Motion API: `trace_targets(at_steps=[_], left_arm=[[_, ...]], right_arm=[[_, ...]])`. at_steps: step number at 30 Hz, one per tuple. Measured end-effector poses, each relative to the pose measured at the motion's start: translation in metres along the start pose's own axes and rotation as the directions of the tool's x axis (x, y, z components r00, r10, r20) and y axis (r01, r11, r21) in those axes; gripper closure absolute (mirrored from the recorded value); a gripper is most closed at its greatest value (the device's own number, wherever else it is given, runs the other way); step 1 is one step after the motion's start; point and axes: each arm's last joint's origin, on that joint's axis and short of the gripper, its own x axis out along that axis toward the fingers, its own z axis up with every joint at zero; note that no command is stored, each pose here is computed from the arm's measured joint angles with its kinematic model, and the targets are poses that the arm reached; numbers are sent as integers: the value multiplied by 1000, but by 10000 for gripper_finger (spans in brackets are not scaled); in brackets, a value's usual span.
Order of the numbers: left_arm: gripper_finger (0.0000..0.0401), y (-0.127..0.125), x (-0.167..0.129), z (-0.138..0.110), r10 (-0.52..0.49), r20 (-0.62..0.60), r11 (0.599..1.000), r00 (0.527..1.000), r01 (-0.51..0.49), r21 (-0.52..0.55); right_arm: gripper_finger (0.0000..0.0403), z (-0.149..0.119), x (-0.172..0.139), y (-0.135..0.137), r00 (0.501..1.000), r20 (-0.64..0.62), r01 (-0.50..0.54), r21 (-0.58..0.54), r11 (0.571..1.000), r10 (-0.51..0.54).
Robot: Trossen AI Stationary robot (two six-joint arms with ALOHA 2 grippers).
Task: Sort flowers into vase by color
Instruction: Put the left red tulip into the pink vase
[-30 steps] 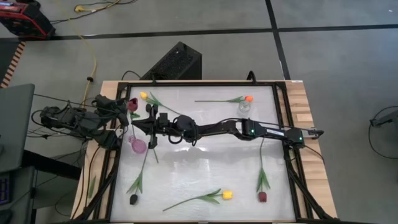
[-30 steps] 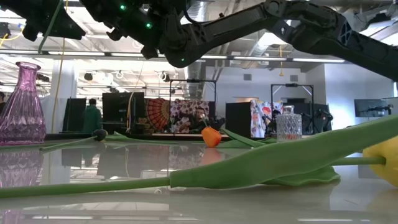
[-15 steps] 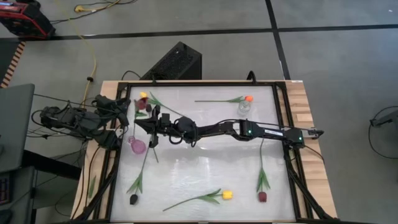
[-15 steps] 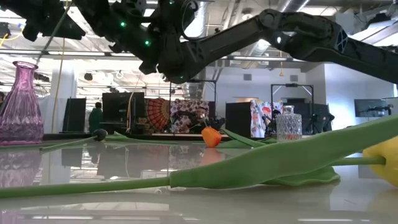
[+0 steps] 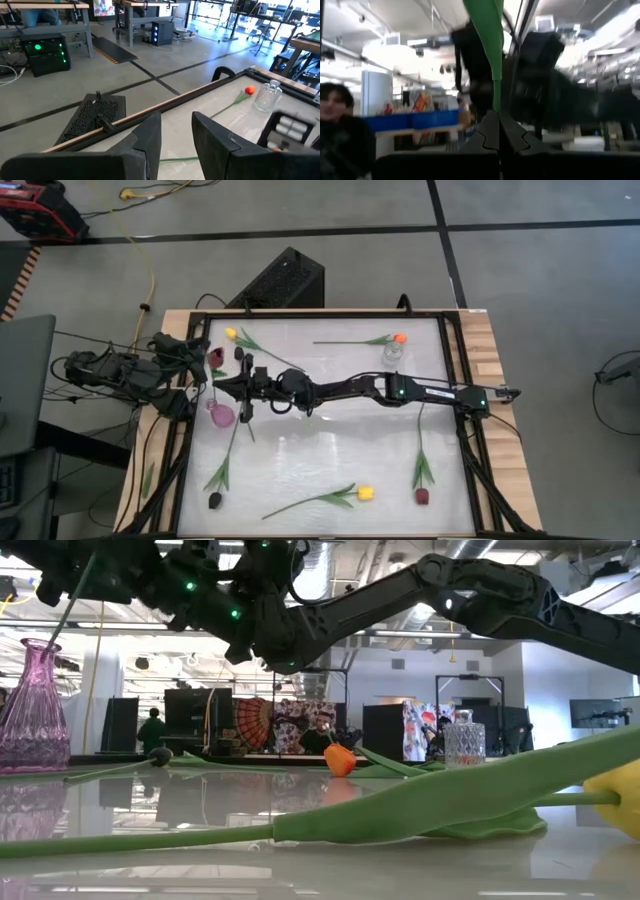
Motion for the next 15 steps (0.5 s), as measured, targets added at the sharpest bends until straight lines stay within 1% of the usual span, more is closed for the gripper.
trace_targets(at_steps=[6, 8, 13, 15], left_arm=[[304, 0, 0, 0, -4, -3, 1000, 1000, 4, 1], [304, 0, 0, 0, -5, -3, 1000, 1000, 5, 6], [304, 0, 0, 0, -3, -2, 1000, 1000, 3, 13], [304, 0, 0, 0, -3, -2, 1000, 1000, 3, 14]], right_arm=[[335, -13, -1, -1, 990, -141, -1, 9, 1000, 3], [324, -18, -1, -1, 981, -194, -15, 18, 1000, 18], [293, -22, -2, -2, 941, -322, -87, 63, 994, 103], [277, -21, -1, -3, 908, -397, -99, 97, 990, 130]])
